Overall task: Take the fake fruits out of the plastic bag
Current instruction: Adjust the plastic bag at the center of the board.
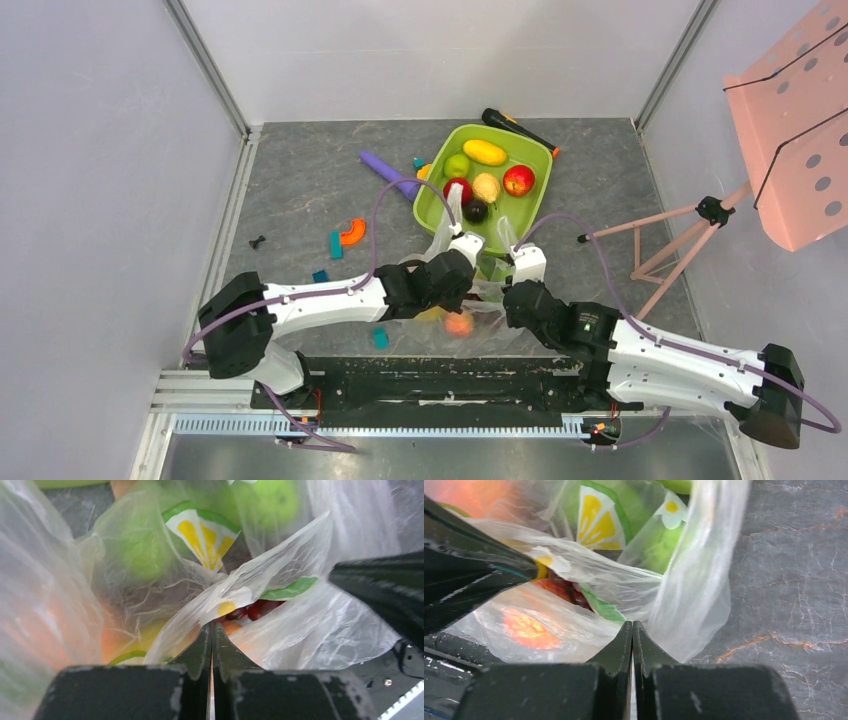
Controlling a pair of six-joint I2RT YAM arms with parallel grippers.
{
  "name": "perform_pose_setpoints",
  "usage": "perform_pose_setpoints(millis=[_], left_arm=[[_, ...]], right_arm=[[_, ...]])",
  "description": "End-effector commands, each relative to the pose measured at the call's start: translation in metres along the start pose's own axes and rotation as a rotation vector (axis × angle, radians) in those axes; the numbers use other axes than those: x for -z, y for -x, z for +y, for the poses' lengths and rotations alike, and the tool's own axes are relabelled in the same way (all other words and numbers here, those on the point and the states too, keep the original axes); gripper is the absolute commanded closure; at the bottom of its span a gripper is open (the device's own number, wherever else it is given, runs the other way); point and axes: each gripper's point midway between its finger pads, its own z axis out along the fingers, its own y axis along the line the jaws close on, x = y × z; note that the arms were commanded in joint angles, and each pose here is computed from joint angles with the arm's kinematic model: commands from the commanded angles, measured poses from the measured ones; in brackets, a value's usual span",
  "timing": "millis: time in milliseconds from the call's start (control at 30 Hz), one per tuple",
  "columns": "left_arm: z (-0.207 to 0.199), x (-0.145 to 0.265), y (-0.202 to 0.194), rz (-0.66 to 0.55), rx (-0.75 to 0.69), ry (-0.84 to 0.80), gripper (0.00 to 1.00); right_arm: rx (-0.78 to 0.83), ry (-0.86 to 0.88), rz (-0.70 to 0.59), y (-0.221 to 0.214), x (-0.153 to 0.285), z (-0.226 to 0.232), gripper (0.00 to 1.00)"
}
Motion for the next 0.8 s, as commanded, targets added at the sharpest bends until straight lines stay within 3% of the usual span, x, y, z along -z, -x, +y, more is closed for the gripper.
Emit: perform_pose_setpoints(millis=[0,133,433,767], left_arm=[[0.024,0.009,-0.004,-0.028,-0.038,0.089,0.98],[0.034,0.015,-0.016,-0.021,-0.032,0.105,0.98],[0.027,0.024,-0.02,-0.072,0.048,0.03,0.98],[0.03,0.031,-0.026,-0.139,0.148,-0.007,0.98]], right_arm=[[-0.033,-0.073,-0.01,-0.004,0.0,-0.019,1.0],[-0.036,-0.024,-0.02,-0.004,0.002,-0.015,1.0],[0.054,0.487,-0.098,0.028,0.026,0.079,0.99],[-0.041,0.553,-0.132,0.048,0.019,0.111,1.0]])
